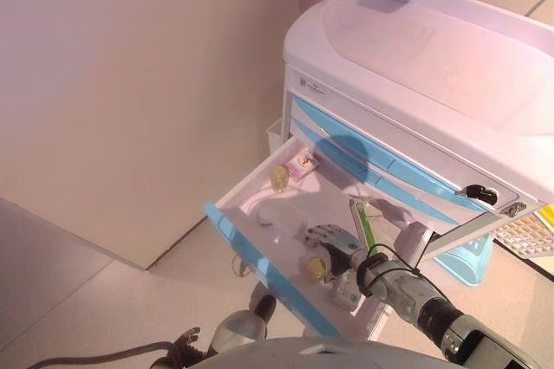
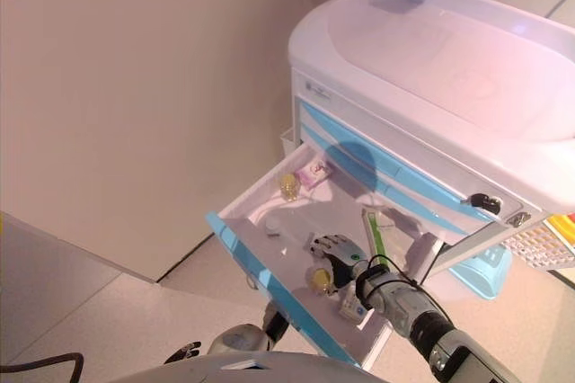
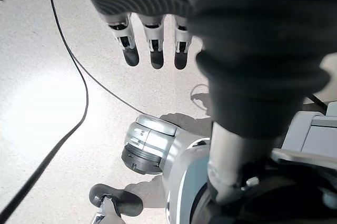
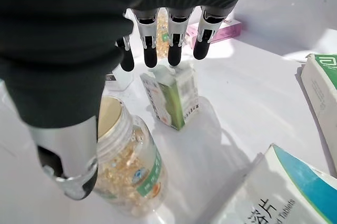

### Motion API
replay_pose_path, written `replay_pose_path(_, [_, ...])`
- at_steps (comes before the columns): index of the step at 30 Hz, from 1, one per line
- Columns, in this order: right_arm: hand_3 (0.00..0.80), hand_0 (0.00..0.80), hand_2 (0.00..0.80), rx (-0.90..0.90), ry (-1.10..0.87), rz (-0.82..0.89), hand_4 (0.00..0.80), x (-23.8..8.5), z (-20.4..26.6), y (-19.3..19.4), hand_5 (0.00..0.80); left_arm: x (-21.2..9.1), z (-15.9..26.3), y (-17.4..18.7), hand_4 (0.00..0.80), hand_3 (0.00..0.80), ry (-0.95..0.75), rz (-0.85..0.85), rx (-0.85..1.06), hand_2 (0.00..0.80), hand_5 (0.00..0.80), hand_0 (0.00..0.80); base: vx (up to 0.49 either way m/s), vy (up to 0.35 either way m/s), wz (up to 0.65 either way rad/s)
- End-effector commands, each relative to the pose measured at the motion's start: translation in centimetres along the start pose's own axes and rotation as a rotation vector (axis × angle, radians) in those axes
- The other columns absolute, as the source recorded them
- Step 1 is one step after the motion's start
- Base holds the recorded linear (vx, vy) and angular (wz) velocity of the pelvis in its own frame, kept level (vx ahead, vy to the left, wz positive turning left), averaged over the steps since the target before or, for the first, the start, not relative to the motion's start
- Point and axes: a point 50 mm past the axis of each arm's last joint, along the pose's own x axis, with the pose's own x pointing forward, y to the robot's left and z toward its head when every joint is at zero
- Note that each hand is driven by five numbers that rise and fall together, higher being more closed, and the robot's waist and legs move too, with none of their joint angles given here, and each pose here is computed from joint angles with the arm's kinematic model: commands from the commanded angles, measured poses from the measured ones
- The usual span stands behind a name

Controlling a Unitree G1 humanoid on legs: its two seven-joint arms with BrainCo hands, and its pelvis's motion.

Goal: Open the drawer and pick up the medicine

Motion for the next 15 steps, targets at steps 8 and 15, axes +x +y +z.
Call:
replay_pose_path(8, [0.000, 0.000, 0.000, 0.000, -0.039, -0.165, 0.000, -0.14, 0.46, -2.69, 0.000, 0.65, 1.64, -0.88, 0.000, 0.000, -0.037, -0.020, 0.012, 0.000, 0.000, 0.000, -0.003, 0.001, -0.01])
replay_pose_path(15, [0.000, 0.000, 0.000, 0.019, -0.005, -0.200, 0.000, -0.43, -0.02, -2.71, 0.000, 0.68, 1.66, -0.92, 0.000, 0.000, -0.033, -0.018, 0.005, 0.000, 0.000, 0.000, 0.000, 0.000, 0.00])
